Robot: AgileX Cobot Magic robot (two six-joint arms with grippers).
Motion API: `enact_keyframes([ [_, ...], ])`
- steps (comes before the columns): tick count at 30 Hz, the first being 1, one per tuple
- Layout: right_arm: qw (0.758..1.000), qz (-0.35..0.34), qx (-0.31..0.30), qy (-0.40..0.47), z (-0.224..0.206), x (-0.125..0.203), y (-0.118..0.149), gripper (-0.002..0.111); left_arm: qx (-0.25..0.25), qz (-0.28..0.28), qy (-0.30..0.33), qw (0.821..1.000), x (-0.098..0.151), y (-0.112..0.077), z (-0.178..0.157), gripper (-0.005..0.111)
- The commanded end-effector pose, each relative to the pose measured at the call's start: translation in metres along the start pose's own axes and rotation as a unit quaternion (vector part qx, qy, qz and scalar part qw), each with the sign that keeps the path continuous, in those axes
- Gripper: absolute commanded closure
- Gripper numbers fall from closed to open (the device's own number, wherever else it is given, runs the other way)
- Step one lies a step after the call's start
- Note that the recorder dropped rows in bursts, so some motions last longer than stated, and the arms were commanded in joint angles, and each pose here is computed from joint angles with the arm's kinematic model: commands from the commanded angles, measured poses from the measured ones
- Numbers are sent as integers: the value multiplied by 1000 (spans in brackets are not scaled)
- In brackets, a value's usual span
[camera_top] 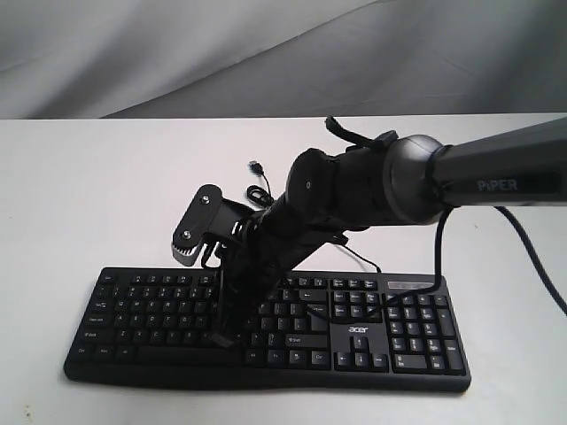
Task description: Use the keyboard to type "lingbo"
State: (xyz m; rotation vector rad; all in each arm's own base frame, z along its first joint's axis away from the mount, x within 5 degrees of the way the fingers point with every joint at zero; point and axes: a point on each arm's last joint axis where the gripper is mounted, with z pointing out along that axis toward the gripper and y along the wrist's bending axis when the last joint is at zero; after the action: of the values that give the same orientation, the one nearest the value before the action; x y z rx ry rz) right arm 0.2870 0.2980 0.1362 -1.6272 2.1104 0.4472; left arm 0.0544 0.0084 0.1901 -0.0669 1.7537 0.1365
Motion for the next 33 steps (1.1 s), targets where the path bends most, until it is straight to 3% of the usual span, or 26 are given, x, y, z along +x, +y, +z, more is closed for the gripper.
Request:
enact_keyframes([
  [1, 1000, -2, -6, 0, -1, -2, -1, 108, 0, -3, -2, 1000, 1, 0, 0, 106],
  [33, 1000, -21, 4, 15, 4, 3, -3, 108, 0, -3, -2, 1000, 1, 0, 0, 106],
])
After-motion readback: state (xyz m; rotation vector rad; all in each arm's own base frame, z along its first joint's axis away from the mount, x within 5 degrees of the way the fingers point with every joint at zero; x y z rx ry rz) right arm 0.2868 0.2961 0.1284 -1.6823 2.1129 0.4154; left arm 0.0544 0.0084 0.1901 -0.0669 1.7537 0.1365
